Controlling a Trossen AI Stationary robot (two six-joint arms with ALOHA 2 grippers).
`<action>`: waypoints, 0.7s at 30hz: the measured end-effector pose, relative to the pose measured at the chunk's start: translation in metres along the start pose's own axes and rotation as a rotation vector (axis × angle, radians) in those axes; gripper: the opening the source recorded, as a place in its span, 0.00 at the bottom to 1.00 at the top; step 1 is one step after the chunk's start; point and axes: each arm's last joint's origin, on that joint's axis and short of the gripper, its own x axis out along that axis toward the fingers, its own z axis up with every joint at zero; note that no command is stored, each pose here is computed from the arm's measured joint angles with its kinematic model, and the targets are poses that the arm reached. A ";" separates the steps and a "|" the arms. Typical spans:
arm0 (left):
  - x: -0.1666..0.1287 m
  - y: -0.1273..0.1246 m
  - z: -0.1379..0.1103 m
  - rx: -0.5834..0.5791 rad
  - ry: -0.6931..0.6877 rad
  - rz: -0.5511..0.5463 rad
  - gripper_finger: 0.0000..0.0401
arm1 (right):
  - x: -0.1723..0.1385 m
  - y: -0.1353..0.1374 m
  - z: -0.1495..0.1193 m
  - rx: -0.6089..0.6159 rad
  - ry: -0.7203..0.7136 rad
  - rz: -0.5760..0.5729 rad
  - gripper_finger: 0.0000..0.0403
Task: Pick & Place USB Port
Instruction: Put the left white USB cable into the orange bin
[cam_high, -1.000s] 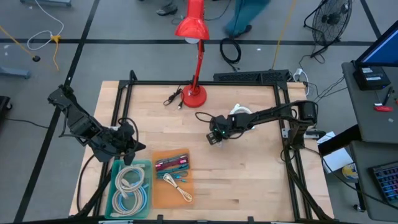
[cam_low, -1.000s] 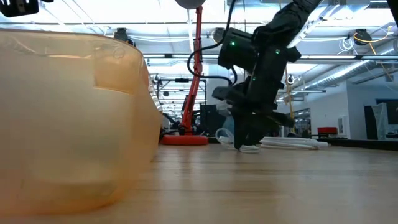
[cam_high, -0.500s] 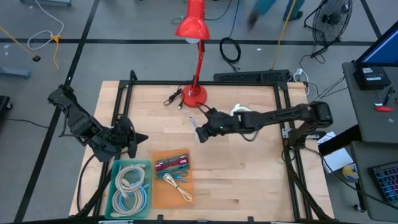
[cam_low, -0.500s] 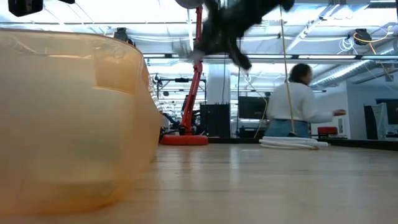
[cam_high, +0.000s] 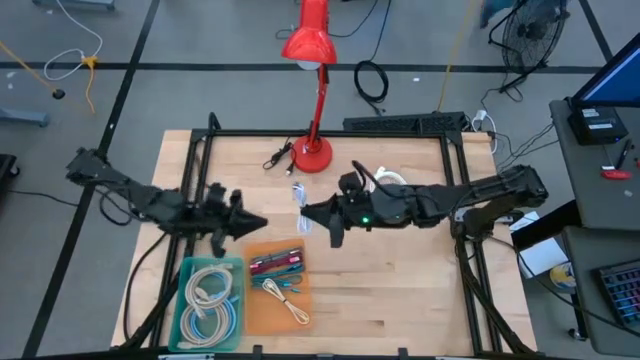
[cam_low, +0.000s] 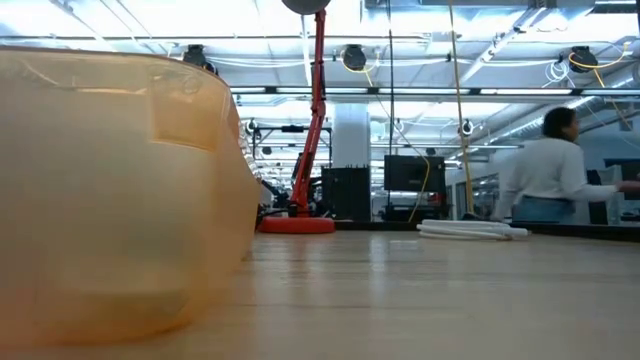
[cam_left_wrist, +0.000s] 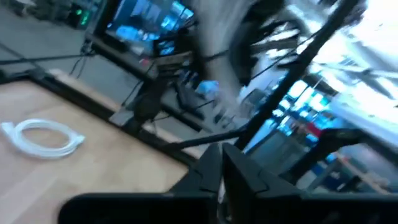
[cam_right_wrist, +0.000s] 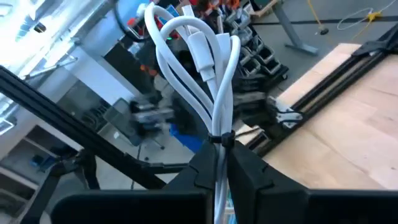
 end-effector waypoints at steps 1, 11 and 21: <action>0.004 0.005 -0.001 0.010 0.017 0.013 0.08 | -0.001 0.003 -0.001 0.003 -0.006 0.011 0.03; 0.042 0.026 0.008 -0.071 -0.030 -0.108 0.53 | 0.014 0.005 -0.029 0.040 0.039 0.003 0.02; 0.047 0.027 0.008 -0.075 -0.014 -0.175 0.44 | 0.040 0.003 -0.051 0.101 0.029 0.066 0.02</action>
